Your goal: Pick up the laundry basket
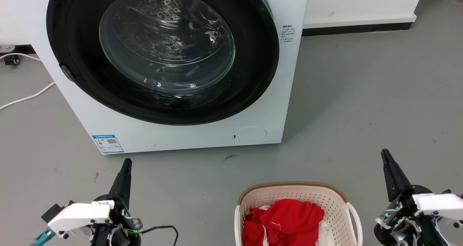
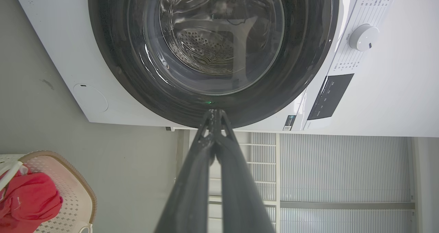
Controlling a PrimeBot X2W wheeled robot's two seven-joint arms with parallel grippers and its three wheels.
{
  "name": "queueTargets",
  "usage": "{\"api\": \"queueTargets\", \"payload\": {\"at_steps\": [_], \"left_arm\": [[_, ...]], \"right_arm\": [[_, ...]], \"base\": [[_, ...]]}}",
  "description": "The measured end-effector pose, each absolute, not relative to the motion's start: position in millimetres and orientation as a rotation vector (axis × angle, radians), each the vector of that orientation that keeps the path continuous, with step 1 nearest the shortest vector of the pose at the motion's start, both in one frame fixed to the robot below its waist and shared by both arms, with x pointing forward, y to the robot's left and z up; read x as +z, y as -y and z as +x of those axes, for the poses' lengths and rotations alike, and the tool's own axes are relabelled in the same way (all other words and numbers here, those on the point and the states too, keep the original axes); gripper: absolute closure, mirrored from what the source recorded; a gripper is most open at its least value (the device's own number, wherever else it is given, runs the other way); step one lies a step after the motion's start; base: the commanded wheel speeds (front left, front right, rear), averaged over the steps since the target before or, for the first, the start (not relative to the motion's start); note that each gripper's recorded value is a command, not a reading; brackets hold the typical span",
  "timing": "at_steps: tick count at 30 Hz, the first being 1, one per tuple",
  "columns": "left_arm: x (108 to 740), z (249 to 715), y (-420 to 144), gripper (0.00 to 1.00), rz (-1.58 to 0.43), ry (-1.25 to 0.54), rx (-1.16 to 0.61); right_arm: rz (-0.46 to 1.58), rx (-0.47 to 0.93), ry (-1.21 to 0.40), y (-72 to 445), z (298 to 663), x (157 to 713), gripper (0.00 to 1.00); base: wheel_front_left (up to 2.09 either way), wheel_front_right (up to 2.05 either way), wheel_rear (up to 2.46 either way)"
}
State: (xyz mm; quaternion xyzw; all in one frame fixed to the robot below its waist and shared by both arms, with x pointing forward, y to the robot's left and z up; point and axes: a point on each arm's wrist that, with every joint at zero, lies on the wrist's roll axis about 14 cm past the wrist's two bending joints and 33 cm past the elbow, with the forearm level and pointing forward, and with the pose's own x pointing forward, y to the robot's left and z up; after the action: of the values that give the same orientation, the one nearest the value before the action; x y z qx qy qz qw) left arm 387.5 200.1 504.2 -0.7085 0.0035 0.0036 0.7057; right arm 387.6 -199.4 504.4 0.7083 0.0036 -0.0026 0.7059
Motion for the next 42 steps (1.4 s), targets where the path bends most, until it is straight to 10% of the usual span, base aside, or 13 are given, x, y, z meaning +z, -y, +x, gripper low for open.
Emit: {"api": "queueTargets", "payload": {"at_steps": [23, 24, 42], "left_arm": [[499, 386, -200, 1.00, -1.577, -0.022, 0.021], [493, 383, -199, 0.00, -1.579, -0.036, 0.035], [488, 379, -196, 0.00, -1.307, -0.055, 0.069]], "right_arm": [[1.576, -0.019, -0.020, 199, 385, 499, 1.00], [1.578, -0.034, -0.035, 199, 383, 493, 0.00], [1.271, -0.060, -0.013, 204, 376, 495, 0.00]], "base": [[0.00, 0.00, 0.00], [0.00, 0.00, 0.00], [0.00, 0.00, 0.00]]}}
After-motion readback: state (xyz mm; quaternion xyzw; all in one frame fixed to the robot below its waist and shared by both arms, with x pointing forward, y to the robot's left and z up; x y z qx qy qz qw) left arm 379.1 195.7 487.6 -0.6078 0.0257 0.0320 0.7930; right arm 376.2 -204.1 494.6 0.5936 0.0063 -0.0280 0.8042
